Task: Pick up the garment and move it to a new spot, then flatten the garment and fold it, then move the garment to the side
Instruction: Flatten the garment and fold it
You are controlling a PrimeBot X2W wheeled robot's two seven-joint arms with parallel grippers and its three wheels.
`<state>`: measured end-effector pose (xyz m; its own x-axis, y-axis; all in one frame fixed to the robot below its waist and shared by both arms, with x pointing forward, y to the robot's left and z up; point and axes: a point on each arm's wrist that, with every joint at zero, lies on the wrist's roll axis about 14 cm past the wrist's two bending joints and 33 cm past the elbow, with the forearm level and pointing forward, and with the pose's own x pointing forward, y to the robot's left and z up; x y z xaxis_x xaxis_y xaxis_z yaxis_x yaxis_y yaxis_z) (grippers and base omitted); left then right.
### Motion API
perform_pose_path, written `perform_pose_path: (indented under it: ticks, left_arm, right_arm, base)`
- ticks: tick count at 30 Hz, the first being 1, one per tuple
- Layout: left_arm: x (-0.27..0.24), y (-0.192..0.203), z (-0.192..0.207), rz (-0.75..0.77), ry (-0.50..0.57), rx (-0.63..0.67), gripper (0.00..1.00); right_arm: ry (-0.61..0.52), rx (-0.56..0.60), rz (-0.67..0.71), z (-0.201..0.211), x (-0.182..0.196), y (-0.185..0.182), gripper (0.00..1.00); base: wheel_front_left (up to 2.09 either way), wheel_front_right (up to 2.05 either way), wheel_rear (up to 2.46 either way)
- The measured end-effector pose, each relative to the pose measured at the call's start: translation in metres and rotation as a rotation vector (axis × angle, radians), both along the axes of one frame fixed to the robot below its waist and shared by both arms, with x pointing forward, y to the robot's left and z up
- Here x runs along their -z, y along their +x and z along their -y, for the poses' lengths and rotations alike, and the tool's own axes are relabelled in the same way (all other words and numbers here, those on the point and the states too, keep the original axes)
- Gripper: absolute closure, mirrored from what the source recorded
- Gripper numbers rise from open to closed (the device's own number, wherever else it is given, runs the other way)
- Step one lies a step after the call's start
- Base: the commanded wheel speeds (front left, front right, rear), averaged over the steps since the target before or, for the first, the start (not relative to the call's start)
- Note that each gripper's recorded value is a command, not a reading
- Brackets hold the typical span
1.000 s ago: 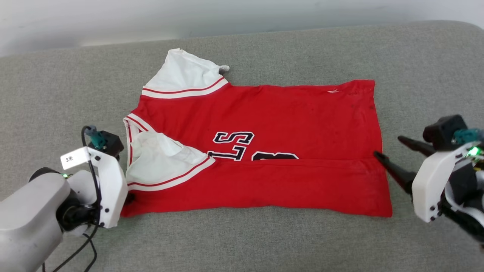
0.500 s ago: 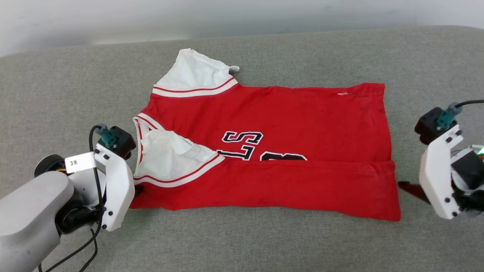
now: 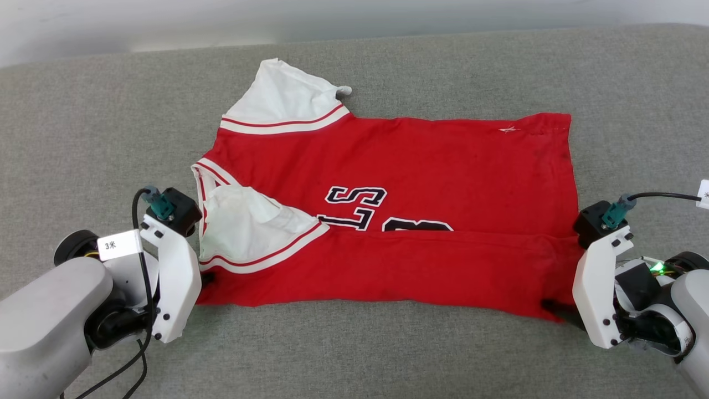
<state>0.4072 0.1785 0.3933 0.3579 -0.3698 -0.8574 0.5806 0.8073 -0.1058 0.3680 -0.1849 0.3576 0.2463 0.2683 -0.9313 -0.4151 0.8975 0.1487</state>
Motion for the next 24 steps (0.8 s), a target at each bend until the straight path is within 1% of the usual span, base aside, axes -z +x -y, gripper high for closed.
perform_pose_path:
  ticks: [1, 2, 4, 8, 11, 15, 18, 24]
  left_arm:
    - [0.000, -0.001, 0.000, -0.002, -0.001, -0.001, 1.00]
    - [0.000, -0.001, 0.000, 0.000, -0.005, -0.005, 1.00]
    - [0.000, -0.002, -0.001, 0.004, -0.009, -0.014, 1.00]
    - [-0.008, -0.006, -0.005, 0.029, -0.017, -0.027, 1.00]
    - [-0.015, -0.014, -0.006, 0.044, -0.026, -0.028, 1.00]
    - [-0.022, -0.029, -0.006, 0.053, -0.046, -0.035, 1.00]
    - [-0.022, -0.044, -0.001, 0.038, -0.069, -0.041, 1.00]
    - [-0.011, -0.076, 0.001, -0.024, -0.081, -0.055, 1.00]
  right_arm:
    - [0.004, 0.004, 0.010, 0.000, 0.000, 0.001, 0.78]
    - [0.008, 0.007, 0.024, 0.000, -0.001, 0.002, 1.00]
    - [0.020, 0.007, 0.058, -0.001, -0.006, 0.006, 1.00]
    - [0.061, 0.000, 0.170, -0.007, -0.028, 0.017, 1.00]
    - [0.067, -0.001, 0.247, 0.001, -0.049, 0.023, 1.00]
    - [0.062, 0.002, 0.310, 0.013, -0.069, 0.020, 1.00]
    - [0.046, 0.004, 0.315, 0.023, -0.074, 0.011, 1.00]
    - [0.049, 0.023, 0.267, 0.032, -0.063, -0.016, 1.00]
  base:
    - [0.00, 0.00, 0.00]
    - [0.00, 0.00, 0.00]
    - [0.00, 0.00, 0.00]
    - [0.00, 0.00, 0.00]
    - [0.00, 0.00, 0.00]
    - [0.00, 0.00, 0.00]
    - [0.00, 0.00, 0.00]
    - [0.00, 0.00, 0.00]
